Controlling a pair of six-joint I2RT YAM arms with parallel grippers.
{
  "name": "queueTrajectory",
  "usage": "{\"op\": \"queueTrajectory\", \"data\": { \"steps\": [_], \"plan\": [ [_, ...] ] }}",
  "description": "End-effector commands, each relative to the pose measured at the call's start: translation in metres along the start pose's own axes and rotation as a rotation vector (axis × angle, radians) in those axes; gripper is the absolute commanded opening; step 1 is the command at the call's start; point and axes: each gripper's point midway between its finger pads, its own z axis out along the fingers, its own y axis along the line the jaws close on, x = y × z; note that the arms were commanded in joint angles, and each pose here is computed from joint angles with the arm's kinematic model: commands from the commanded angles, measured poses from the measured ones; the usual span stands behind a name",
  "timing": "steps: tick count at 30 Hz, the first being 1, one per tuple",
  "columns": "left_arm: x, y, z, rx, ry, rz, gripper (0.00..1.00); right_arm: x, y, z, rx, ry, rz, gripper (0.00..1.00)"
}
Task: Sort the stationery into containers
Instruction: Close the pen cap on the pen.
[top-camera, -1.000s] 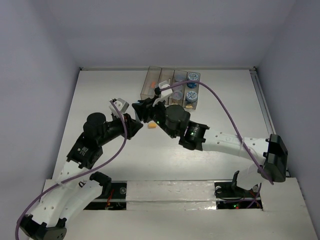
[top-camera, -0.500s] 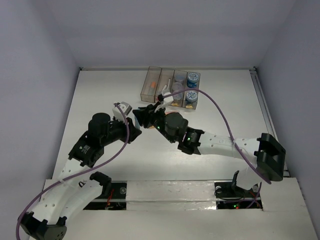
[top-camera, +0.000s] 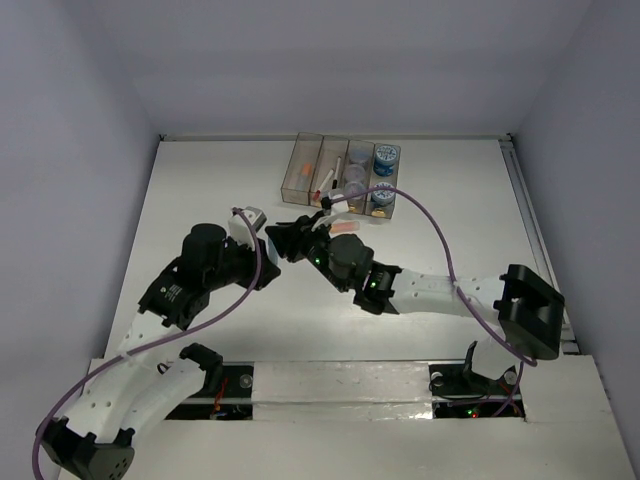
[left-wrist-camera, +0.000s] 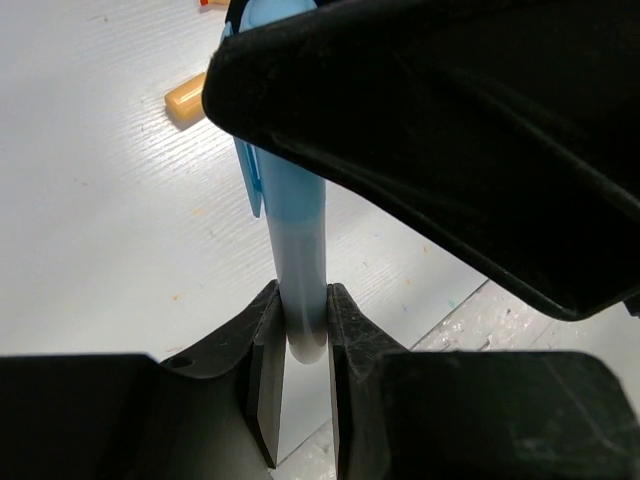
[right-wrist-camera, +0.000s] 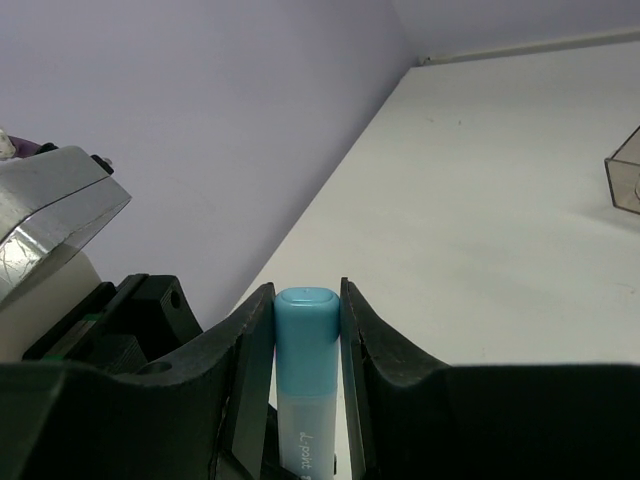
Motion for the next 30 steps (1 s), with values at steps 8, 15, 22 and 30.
{"op": "queueTrajectory", "data": {
  "steps": [8,15,22,30],
  "plan": [
    [-0.166,-0.046,-0.042,0.111,-0.592,0.161,0.00,0.098,-0.016,-0.052,0.078,0.389,-0.137,0.00],
    [-0.133,-0.034,-0.013,0.113,-0.475,0.101,0.00,-0.016,-0.005,-0.040,0.126,0.158,-0.072,0.37],
    [-0.109,-0.021,0.004,0.082,-0.386,0.065,0.00,-0.138,0.004,-0.074,0.121,-0.089,-0.030,0.68],
    [-0.138,-0.011,0.030,0.030,-0.358,0.045,0.00,-0.123,-0.039,-0.113,0.195,-0.080,-0.101,0.71]
  ]
}}
